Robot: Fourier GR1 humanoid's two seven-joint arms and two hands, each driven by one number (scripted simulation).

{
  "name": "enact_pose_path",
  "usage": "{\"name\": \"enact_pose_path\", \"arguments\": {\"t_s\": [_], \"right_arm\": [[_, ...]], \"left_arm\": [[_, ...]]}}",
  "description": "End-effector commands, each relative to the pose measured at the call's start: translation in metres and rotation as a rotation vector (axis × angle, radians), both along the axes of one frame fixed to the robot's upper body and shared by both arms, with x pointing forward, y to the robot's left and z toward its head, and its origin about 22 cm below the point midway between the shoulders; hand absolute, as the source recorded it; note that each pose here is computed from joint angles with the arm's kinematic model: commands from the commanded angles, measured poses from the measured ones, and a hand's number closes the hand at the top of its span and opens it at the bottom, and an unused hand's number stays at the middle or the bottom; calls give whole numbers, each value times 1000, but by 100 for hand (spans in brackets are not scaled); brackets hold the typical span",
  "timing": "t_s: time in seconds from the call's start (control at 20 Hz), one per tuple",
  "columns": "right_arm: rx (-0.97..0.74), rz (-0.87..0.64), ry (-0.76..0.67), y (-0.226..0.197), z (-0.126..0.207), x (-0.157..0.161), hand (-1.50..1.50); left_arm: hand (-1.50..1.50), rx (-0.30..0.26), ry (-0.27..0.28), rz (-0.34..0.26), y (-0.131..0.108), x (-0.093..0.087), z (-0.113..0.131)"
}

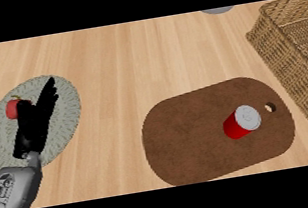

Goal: Pick the can from the cutting board and place it in the basket

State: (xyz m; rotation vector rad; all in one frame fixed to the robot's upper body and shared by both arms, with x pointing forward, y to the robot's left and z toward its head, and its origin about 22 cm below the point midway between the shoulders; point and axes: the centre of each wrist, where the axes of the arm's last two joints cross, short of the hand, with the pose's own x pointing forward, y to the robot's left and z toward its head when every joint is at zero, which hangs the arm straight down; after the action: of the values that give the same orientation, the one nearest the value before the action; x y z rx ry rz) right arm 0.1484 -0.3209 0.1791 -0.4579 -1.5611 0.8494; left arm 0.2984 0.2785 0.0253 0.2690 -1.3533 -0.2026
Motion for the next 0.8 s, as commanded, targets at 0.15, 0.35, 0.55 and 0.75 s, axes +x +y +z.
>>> {"name": "enact_pose_path", "arguments": {"t_s": [0.15, 0.35, 0.55, 0.75], "right_arm": [[5, 12, 19, 15, -51, 27, -150], [20, 4, 24, 37, -47, 20, -150], [19, -4, 26, 36, -58, 36, -150], [1, 4, 25, 33, -74, 49, -150]], "left_arm": [[0, 4, -16, -13, 1, 0, 5], [0, -6, -8, -21, 3, -19, 8], [0, -5, -9, 0, -7, -8, 2], [0, -3, -13, 8, 2, 5, 6]]}}
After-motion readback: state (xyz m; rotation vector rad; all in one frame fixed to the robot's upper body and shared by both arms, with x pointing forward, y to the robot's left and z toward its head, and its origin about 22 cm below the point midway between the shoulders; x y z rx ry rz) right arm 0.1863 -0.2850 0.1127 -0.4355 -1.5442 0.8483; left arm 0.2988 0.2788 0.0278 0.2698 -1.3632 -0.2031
